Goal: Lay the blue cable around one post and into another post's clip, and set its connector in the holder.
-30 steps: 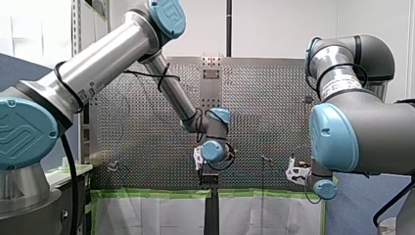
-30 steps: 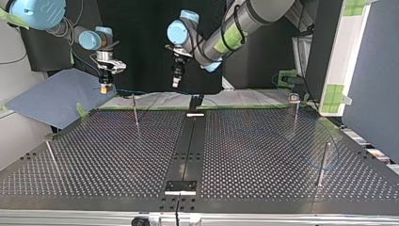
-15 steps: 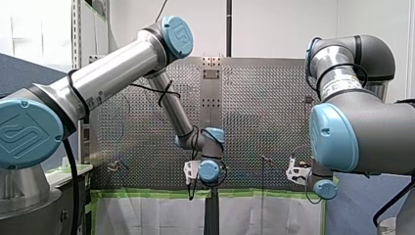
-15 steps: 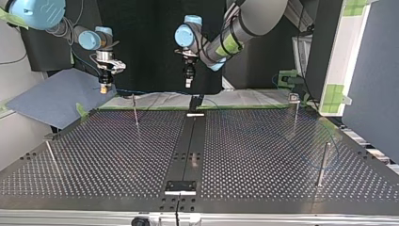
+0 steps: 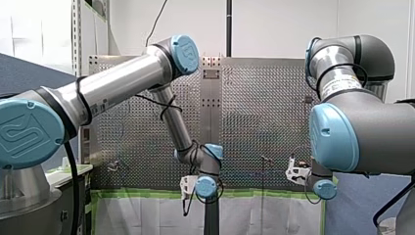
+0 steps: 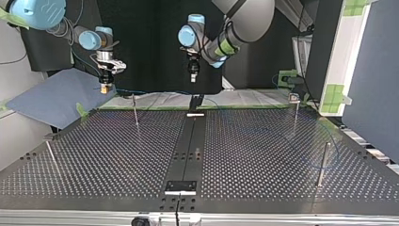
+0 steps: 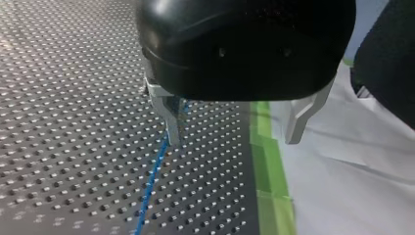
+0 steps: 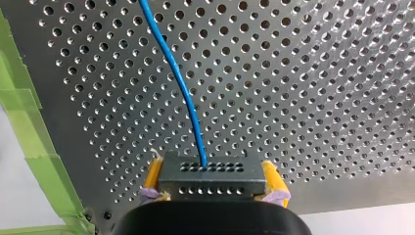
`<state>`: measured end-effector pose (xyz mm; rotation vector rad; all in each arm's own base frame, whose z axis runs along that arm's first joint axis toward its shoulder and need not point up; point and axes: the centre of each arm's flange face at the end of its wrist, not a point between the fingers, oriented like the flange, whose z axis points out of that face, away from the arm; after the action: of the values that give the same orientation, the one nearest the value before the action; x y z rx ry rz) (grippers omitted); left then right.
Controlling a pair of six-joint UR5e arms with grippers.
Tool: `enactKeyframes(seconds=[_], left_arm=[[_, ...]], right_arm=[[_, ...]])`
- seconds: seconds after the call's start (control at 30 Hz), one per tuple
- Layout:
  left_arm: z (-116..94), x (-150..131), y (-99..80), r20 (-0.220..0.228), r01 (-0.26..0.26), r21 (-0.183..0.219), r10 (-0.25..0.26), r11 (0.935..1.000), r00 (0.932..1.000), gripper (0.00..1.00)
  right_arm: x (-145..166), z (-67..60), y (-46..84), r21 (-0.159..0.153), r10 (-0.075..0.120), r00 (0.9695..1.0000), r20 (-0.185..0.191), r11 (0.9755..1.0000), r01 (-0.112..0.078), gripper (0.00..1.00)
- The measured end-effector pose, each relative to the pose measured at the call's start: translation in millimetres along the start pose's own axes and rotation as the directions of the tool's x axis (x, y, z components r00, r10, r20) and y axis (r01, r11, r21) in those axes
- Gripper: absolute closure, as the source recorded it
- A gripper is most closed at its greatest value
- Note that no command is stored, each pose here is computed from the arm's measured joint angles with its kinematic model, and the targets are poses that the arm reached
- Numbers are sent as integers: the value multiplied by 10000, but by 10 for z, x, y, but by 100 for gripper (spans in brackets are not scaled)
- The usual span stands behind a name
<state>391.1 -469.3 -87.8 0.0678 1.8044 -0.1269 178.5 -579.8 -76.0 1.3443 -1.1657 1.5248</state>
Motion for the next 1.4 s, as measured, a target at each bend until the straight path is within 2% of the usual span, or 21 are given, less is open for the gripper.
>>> enactKeyframes(seconds=[0.1, 0.3, 0.4, 0.53, 0.63, 0.9, 1.17, 1.4], left_arm=[[16, 89, -39, -72, -81, -4, 81, 10000, 9999, 0], [42, 205, -98, -217, -246, -270, 240, 9993, 9995, 0], [70, 99, -170, -99, -188, -409, 185, 9990, 9998, 0], [159, -210, -288, 332, 117, -623, -96, 9980, 9994, 0], [202, -352, -320, 488, 240, -696, -206, 9973, 9986, 0], [252, -382, -313, 432, 170, -546, -146, 9984, 9990, 0], [306, -173, -196, 75, -193, -607, 198, 9980, 9998, 0], [421, -200, -192, 252, -31, -559, 45, 9984, 9997, 0]], right_arm=[[0, 0, 0, 0, 4, 10000, 1, 10000, -4, 100], [0, 0, -1, 2, 24, 10000, 0, 10000, -24, 100], [-1, 0, -1, 2, 29, 10000, -1, 10000, -29, 100], [-1, 0, -1, 1, 30, 10000, 1, 10000, -30, 100], [-2, 0, -2, 3, 31, 10000, 2, 10000, -31, 100], [-2, -1, -2, 2, 31, 10000, 3, 10000, -31, 100], [-2, 1, 0, 1, 38, 10000, 1, 10000, -38, 100], [1, 5, -1, 4, 43, 10000, -9, 10000, -43, 100]])
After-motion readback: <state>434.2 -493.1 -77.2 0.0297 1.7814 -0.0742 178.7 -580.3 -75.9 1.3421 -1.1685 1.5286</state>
